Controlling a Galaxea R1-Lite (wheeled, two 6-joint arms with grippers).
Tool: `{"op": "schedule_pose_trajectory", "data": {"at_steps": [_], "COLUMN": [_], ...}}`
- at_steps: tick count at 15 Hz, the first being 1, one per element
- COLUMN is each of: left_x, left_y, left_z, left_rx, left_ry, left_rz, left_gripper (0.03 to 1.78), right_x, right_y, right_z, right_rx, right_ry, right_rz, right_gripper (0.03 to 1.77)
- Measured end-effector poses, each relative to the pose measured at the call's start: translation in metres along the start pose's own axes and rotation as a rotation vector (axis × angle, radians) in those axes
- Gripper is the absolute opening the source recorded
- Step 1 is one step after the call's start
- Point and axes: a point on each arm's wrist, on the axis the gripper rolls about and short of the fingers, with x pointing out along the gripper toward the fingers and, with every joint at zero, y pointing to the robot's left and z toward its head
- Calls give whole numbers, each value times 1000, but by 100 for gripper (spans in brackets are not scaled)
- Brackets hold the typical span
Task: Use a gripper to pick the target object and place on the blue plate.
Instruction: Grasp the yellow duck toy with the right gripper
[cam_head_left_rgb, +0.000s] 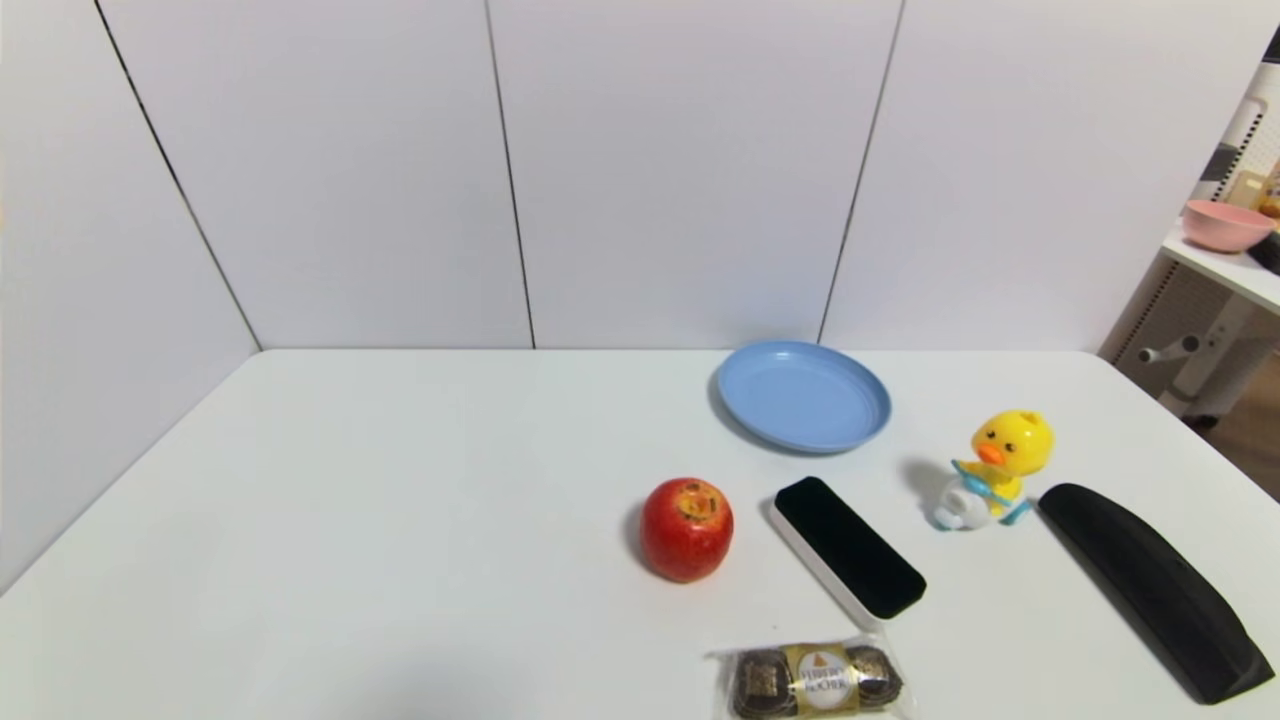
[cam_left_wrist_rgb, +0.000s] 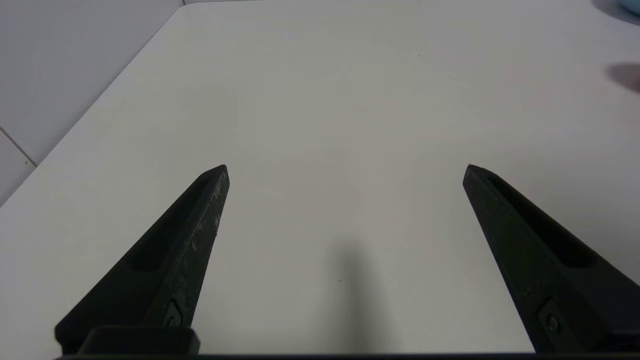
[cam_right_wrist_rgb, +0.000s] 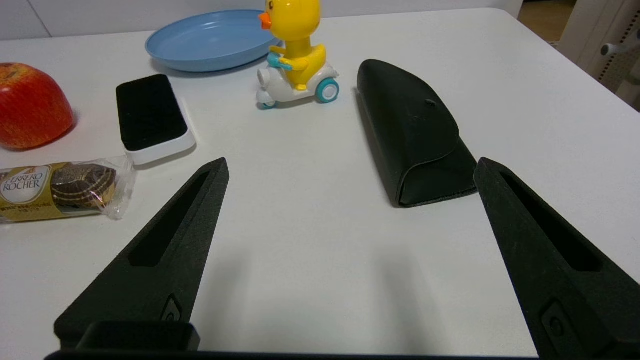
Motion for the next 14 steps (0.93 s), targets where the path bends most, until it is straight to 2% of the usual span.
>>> {"op": "schedule_pose_trajectory", "data": {"at_steps": [5, 7, 10, 14], "left_x": [0, 0, 0, 0], "left_y": [0, 0, 0, 0], "left_z": [0, 0, 0, 0], "left_rx": [0, 0, 0, 0], "left_ry": [0, 0, 0, 0], "left_rz": [-1, -1, -1, -1], "left_gripper": [169, 169, 169, 169], "right_x": [0, -1, -2, 20], "right_y": [0, 1, 4, 10], "right_z": [0, 15, 68, 167], "right_rx": [-8, -20, -80, -141], "right_ry": [7, 2, -25, -51], "right_rz": [-2, 12, 37, 81], "right_gripper": [170, 170, 170, 170]}}
